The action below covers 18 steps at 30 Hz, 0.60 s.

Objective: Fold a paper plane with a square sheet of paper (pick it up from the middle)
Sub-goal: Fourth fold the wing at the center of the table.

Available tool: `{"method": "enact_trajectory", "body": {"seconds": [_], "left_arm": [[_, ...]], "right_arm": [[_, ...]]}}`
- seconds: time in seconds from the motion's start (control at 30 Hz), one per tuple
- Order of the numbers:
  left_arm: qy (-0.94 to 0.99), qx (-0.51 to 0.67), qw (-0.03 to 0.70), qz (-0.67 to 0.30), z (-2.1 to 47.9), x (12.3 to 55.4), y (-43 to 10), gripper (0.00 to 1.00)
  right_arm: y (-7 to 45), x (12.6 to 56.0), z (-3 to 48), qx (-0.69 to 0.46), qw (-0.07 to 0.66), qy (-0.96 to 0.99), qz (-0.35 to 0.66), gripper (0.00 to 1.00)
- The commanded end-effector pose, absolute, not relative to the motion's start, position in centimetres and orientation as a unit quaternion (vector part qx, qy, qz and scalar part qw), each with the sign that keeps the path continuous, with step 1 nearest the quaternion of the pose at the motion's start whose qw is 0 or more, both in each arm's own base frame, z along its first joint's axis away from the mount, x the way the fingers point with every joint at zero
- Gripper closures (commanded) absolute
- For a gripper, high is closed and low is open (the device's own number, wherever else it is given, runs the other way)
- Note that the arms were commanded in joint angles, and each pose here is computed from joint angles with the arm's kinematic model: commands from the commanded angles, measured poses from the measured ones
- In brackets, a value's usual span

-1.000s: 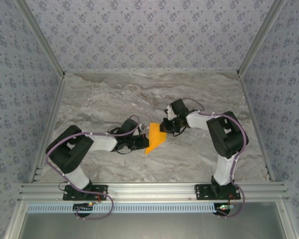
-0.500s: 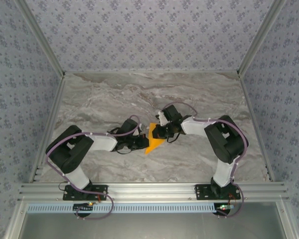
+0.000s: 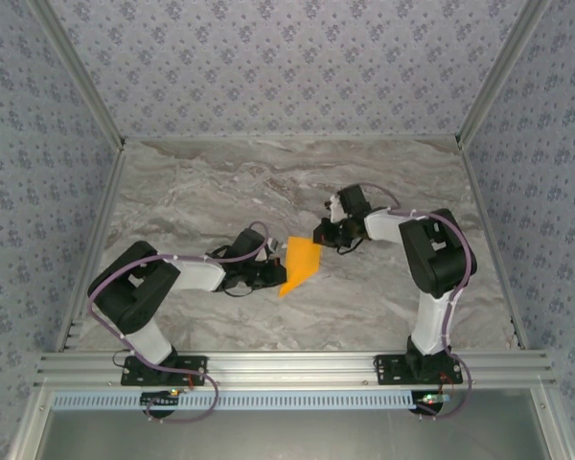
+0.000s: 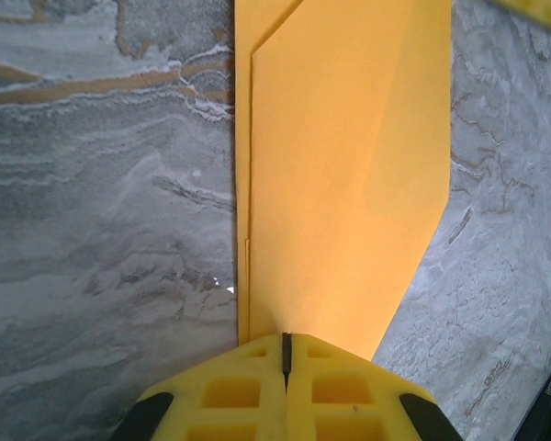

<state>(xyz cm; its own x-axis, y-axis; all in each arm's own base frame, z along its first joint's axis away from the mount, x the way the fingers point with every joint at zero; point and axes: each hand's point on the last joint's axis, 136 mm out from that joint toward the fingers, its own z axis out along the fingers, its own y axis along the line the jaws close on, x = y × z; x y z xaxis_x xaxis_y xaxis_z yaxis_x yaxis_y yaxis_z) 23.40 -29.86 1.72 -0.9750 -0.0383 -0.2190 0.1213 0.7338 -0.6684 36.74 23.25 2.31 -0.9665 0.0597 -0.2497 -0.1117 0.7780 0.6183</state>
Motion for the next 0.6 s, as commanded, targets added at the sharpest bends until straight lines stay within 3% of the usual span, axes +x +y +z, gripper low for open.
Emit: {"method": "enact_trajectory", "body": {"seconds": [0.0, 0.27, 0.57], "left_arm": [[0.957, 0.008, 0.051, -0.285, -2.5, 20.2, -26.3, 1.00], [0.955, 0.015, 0.059, -0.290, -2.0, 20.5, -26.6, 1.00], [0.955, 0.018, 0.074, -0.285, -1.4, 20.9, -26.4, 1.00]], "right_arm": [[21.2, 39.1, 2.2, 0.015, 0.145, 0.942, 0.302, 0.93], [22.9, 36.8, 6.1, -0.014, 0.175, 0.931, 0.319, 0.93], [29.0, 31.1, 3.5, -0.048, 0.111, 0.923, 0.366, 0.93]]}}
